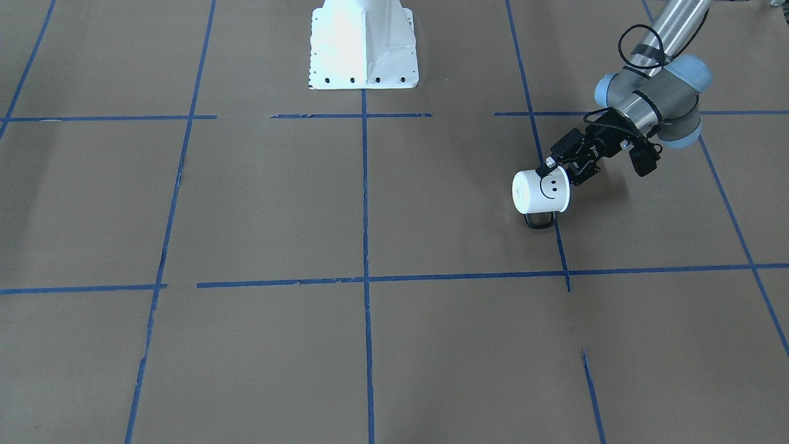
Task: Flip mug
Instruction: 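Reach the left gripper to the white mug and grasp its rim, then lift the mug with the left gripper and carry it toward the table center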
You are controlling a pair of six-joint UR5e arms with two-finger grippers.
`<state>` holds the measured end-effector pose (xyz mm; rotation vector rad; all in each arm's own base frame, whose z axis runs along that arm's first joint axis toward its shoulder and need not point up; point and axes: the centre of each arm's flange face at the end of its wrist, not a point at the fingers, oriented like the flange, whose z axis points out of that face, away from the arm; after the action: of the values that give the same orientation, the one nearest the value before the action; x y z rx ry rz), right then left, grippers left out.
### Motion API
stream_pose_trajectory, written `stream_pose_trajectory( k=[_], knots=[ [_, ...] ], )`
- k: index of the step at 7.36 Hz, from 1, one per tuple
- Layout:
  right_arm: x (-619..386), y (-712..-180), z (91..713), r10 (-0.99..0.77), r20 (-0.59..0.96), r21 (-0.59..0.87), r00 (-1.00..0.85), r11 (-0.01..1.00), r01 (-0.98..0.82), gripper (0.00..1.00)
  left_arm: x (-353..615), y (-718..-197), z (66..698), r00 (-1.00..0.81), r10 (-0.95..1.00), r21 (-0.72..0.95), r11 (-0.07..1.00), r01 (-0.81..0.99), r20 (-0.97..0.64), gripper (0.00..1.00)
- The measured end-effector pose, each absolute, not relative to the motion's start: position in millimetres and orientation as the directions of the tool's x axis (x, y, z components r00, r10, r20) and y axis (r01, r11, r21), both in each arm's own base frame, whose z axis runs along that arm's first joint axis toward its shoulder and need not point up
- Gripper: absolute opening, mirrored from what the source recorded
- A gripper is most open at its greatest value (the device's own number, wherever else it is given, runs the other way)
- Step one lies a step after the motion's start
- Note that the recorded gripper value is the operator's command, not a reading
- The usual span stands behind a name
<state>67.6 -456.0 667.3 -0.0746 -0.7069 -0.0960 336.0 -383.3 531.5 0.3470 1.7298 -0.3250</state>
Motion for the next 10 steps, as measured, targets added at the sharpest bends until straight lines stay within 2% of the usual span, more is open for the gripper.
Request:
stream_pose_trajectory(
  k=[1,7,10],
  knots=[
    [67.6,-455.9,667.4,-0.063,0.651,-0.036,0.756,0.993,0.113,1.00,337.5,-383.7,526.6,-0.200,0.038,-0.045,0.916,0.398,-0.979,0.00],
    [67.6,-455.9,667.4,-0.063,0.651,-0.036,0.756,0.993,0.113,1.00,337.5,-379.6,484.0,-0.266,0.018,-0.080,0.933,0.351,-0.964,0.00],
    [67.6,-455.4,667.8,-0.062,0.651,-0.037,0.756,0.993,0.113,1.00,362.1,-396.8,378.3,-0.120,-0.086,-0.124,0.926,0.357,-0.989,0.00]
  ],
)
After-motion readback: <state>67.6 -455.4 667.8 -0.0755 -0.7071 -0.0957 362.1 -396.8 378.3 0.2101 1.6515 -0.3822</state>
